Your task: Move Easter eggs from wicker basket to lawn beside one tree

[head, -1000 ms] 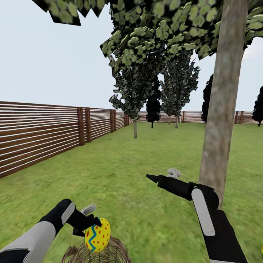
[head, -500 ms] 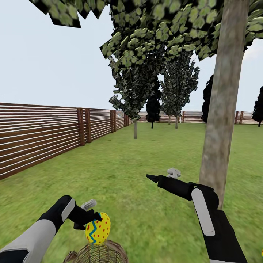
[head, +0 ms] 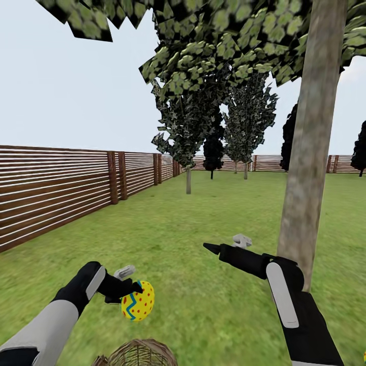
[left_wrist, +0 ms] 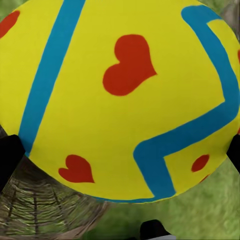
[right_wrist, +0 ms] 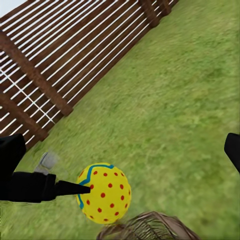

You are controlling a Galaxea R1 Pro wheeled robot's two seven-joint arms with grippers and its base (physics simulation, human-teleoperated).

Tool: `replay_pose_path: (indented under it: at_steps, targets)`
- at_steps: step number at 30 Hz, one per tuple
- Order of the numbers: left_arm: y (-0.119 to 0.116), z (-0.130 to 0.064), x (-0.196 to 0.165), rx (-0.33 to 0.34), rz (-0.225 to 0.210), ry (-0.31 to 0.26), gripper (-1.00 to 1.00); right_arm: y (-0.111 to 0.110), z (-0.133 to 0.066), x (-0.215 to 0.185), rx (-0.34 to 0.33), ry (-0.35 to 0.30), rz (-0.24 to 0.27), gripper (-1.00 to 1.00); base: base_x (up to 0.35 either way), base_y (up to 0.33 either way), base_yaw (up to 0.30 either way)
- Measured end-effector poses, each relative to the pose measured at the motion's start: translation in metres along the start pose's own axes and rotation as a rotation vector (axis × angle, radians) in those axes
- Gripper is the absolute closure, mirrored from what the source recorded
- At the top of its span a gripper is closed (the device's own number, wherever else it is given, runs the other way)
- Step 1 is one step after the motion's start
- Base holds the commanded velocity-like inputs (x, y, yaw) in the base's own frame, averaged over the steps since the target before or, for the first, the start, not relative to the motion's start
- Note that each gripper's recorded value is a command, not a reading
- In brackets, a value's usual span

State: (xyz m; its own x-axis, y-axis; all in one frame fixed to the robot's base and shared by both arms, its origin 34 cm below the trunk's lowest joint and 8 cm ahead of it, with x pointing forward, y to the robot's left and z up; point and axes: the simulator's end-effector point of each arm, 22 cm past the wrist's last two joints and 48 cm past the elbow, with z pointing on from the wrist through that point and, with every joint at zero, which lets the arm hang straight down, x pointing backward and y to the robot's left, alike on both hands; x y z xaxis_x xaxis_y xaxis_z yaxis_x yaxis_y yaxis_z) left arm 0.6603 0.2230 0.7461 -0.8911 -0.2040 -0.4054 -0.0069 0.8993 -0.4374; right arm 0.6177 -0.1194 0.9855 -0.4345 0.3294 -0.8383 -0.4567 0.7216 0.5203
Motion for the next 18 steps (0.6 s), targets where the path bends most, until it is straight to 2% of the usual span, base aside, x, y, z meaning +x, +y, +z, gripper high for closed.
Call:
replay_pose_path:
  at_steps: [9, 12, 18]
  targets:
    - [-0.028, -0.045, -0.058, 0.009, 0.091, -0.169, 1.0, 0.0, 0.0, -0.003, 0.007, 0.001, 0.001, -1.0, 0.0, -0.004, 0.0]
    - [-0.04, -0.062, -0.076, 0.015, 0.125, -0.229, 1.0, 0.0, 0.0, -0.003, 0.008, 0.0, 0.001, -1.0, -0.037, -0.166, 0.0]
    - [-0.051, -0.078, -0.09, 0.019, 0.158, -0.282, 1.0, -0.001, 0.0, -0.003, 0.01, 0.0, 0.001, -1.0, -0.154, -0.242, -0.025]
